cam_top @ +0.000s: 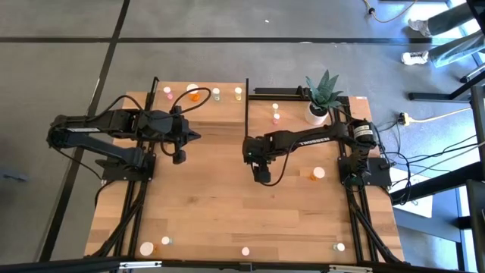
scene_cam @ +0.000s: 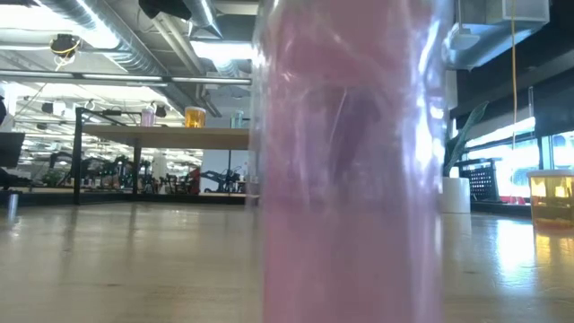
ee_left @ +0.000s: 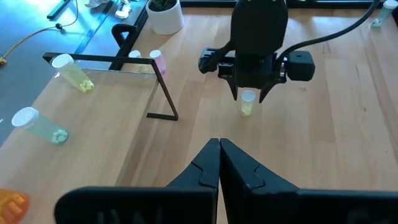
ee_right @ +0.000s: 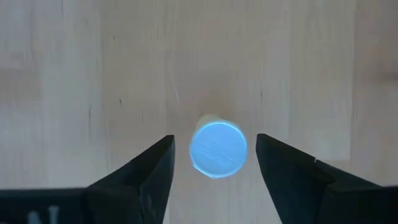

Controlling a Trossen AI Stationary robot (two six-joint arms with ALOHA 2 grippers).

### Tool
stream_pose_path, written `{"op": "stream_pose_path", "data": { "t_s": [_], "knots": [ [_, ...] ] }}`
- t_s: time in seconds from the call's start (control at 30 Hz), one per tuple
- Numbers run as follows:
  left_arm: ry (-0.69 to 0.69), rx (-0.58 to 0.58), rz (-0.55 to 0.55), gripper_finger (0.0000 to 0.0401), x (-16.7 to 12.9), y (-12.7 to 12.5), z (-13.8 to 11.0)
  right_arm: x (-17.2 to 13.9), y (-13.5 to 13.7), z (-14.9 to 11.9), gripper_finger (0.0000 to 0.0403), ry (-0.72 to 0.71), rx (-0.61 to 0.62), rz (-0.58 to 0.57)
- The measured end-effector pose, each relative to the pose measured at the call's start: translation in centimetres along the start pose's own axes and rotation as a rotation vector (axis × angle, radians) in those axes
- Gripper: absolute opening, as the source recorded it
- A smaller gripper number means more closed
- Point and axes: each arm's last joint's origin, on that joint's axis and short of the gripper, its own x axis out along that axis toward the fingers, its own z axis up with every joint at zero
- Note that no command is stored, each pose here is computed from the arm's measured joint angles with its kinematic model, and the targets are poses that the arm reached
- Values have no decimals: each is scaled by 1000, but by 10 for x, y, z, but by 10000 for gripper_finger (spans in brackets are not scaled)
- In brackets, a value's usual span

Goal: Pick and place medicine bottles onto shelf by color
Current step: Put the bottom yellow pill bottle on the shelf aligned with the other yellow pill bottle

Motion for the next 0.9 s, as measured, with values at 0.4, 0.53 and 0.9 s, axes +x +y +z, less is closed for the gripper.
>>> {"op": "stream_pose_path", "data": {
  "t_s": [0.4, 0.53, 0.9],
  "knots": [
    [0, -3, 0, 0, 0, 0, 0, 0, 0, 0, 145, -2, 0, -1],
    [0, -3, 0, 0, 0, 0, 0, 0, 0, 1, 122, -8, 0, -1],
    [23, 3, 2, 0, 0, 0, -2, -40, 0, 31, 124, -56, 118, 10]
  ]
}}
